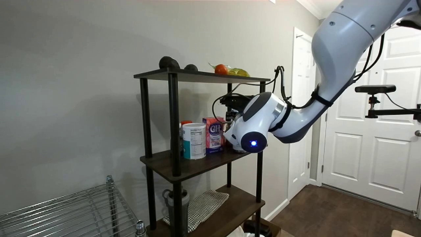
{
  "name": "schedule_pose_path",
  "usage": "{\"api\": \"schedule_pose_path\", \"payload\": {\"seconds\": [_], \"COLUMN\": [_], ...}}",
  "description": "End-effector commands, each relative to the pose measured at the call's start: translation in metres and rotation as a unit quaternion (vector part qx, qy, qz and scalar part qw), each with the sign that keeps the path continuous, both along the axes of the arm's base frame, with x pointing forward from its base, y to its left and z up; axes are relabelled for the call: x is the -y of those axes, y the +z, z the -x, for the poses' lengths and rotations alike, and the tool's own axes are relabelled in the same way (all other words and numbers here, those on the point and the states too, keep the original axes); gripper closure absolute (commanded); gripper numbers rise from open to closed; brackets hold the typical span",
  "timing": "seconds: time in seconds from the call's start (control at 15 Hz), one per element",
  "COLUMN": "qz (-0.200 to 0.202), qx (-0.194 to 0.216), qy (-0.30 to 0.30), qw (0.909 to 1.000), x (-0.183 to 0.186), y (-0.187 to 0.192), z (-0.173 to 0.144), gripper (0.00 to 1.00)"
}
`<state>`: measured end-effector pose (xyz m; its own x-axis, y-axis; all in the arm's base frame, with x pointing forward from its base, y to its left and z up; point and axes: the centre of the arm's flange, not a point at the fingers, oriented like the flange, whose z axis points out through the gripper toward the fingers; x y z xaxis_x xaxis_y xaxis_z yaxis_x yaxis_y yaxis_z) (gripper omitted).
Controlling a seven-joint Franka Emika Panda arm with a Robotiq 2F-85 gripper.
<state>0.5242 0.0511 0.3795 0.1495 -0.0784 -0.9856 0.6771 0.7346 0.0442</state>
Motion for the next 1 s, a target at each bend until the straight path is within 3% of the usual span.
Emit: {"api": "schedule_pose_path", "payload": {"seconds": [0.0, 0.93], "qz": [0.016, 0.017], "qx": [-0.004, 0.004], "qy": [-0.024, -0.045], "qw": [0.9996, 0.9989], "x": [0.014, 0.038], "y": [0.007, 0.011], "z": [0.010, -0.025], "gripper": [0.47, 0.47]}}
